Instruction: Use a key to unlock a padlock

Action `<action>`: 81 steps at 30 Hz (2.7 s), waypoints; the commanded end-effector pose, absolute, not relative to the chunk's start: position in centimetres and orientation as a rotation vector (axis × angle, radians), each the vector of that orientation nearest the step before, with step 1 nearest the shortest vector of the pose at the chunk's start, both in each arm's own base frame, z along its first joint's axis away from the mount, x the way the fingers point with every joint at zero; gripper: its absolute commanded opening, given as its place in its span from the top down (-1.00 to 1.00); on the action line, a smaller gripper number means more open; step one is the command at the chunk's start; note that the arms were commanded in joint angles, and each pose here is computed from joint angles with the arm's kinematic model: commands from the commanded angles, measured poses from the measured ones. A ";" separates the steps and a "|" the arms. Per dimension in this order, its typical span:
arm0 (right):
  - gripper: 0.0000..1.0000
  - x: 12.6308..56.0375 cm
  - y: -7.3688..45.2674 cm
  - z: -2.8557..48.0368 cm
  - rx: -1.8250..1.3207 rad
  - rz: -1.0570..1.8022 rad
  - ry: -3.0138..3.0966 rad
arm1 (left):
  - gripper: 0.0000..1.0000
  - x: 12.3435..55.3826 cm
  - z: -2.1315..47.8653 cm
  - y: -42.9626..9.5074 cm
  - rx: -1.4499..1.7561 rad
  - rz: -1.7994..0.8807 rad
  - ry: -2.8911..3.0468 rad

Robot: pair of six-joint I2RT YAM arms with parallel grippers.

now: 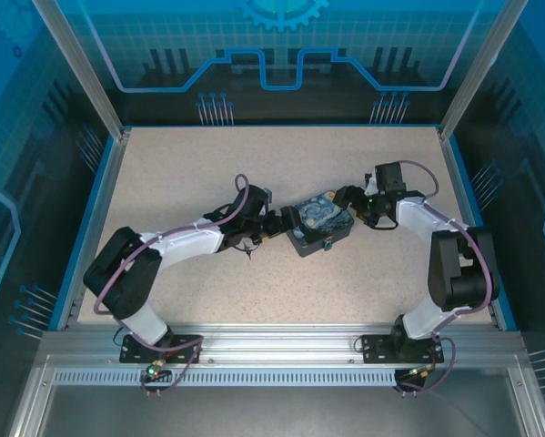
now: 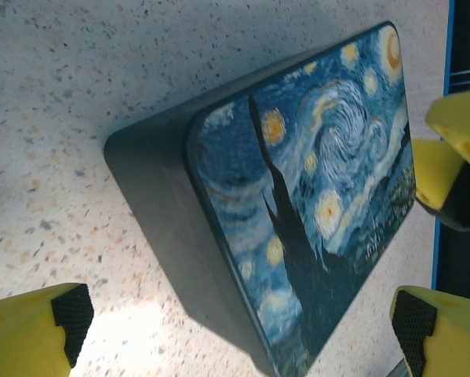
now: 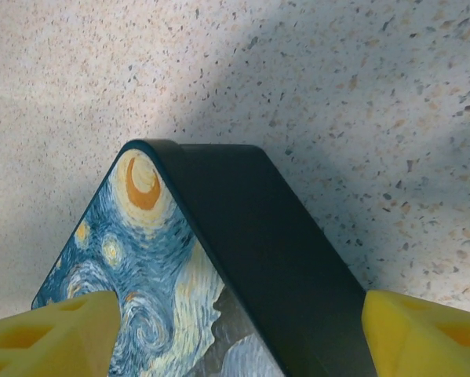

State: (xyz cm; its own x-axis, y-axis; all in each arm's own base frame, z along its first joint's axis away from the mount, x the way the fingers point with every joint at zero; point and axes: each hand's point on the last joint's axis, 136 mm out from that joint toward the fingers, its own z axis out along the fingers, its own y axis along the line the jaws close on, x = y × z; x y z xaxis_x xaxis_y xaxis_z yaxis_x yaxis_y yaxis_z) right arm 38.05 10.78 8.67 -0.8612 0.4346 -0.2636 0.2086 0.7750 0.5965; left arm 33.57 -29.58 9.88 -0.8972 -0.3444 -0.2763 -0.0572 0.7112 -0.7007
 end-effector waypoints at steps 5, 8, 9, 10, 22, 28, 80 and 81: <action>-0.60 37.0 13.2 10.6 0.398 0.882 2.520 | -0.98 36.4 11.8 -32.4 -0.309 -1.127 2.451; -0.60 36.7 14.1 11.2 0.404 0.906 2.496 | -0.98 37.4 11.4 -32.4 -0.335 -1.124 2.452; -0.60 35.9 14.2 10.3 0.424 0.904 2.516 | -0.98 37.9 11.2 -32.2 -0.349 -1.125 2.451; -0.61 35.7 14.5 10.4 0.431 0.910 2.511 | -0.98 38.4 11.2 -32.1 -0.361 -1.135 2.443; -0.68 36.1 18.7 10.1 0.463 0.962 2.512 | -0.98 42.0 10.8 -29.6 -0.423 -1.131 2.430; -0.69 37.2 19.4 10.4 0.498 0.970 2.487 | -0.98 41.4 10.3 -29.1 -0.444 -1.137 2.433; -0.40 25.7 32.8 16.3 -0.507 0.656 2.699 | -0.98 36.8 18.9 -7.2 -0.926 -0.845 2.151; -0.37 25.4 33.6 15.5 -0.530 0.633 2.726 | -0.98 36.8 18.7 -6.6 -0.956 -0.840 2.146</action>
State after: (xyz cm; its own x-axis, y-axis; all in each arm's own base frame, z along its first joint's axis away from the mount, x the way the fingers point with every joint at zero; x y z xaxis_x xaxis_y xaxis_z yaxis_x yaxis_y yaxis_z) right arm 26.60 32.74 17.15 -0.8791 -0.2178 -0.4239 -0.4042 0.8119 0.4212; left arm 37.45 -7.28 18.12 -0.5468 -0.7638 -0.3430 -0.3678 0.5871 -0.7211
